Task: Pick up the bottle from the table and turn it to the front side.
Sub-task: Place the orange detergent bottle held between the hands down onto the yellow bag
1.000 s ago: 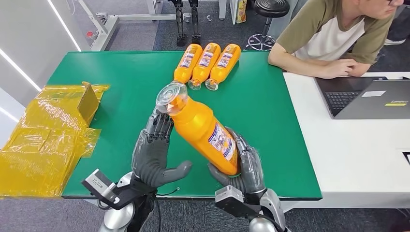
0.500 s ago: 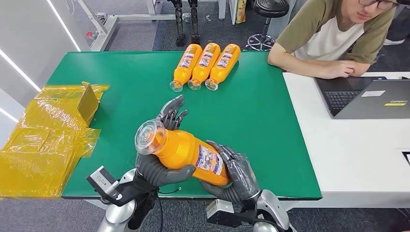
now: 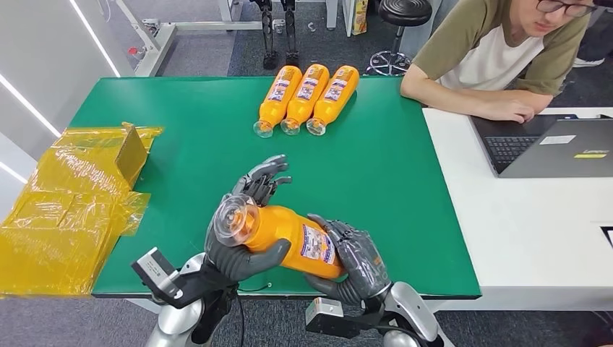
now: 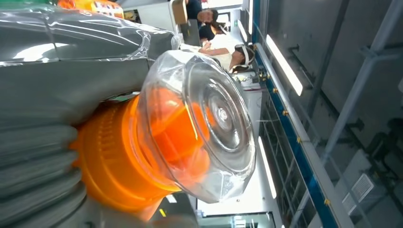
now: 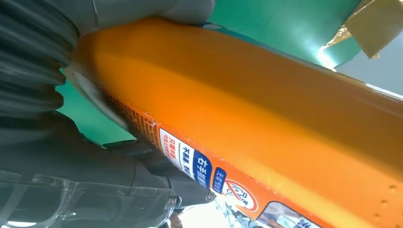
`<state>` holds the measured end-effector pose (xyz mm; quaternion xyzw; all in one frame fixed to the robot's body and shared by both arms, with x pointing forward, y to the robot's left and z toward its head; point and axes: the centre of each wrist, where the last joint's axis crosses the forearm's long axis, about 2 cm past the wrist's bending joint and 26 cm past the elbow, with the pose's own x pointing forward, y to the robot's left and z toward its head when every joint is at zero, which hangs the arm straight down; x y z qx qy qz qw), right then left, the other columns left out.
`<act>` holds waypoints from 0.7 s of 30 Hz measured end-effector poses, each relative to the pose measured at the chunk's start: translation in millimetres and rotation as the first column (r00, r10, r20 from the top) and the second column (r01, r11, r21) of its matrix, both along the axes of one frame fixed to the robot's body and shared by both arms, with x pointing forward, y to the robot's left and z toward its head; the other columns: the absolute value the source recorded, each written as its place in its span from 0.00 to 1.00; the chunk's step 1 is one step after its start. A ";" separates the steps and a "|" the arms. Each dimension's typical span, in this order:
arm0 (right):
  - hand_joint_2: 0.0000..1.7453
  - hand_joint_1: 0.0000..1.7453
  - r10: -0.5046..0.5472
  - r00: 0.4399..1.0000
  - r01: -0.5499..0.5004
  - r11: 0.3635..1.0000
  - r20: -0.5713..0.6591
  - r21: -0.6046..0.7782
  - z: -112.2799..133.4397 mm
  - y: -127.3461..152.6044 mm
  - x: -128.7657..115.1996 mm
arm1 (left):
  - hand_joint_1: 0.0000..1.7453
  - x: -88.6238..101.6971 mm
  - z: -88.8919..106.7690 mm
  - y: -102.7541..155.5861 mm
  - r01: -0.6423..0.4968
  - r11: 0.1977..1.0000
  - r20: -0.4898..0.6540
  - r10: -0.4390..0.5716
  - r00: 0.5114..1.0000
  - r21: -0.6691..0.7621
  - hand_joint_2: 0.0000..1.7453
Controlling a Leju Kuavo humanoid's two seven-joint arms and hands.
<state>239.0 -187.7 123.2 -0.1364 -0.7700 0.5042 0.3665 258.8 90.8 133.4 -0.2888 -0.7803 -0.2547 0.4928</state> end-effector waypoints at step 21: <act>1.00 0.00 -0.128 0.988 0.098 0.953 0.091 0.286 5.6 21.2 0.1 | 1.00 1.4 5.0 -5.5 -0.090 0.994 0.025 0.089 0.996 0.056 1.00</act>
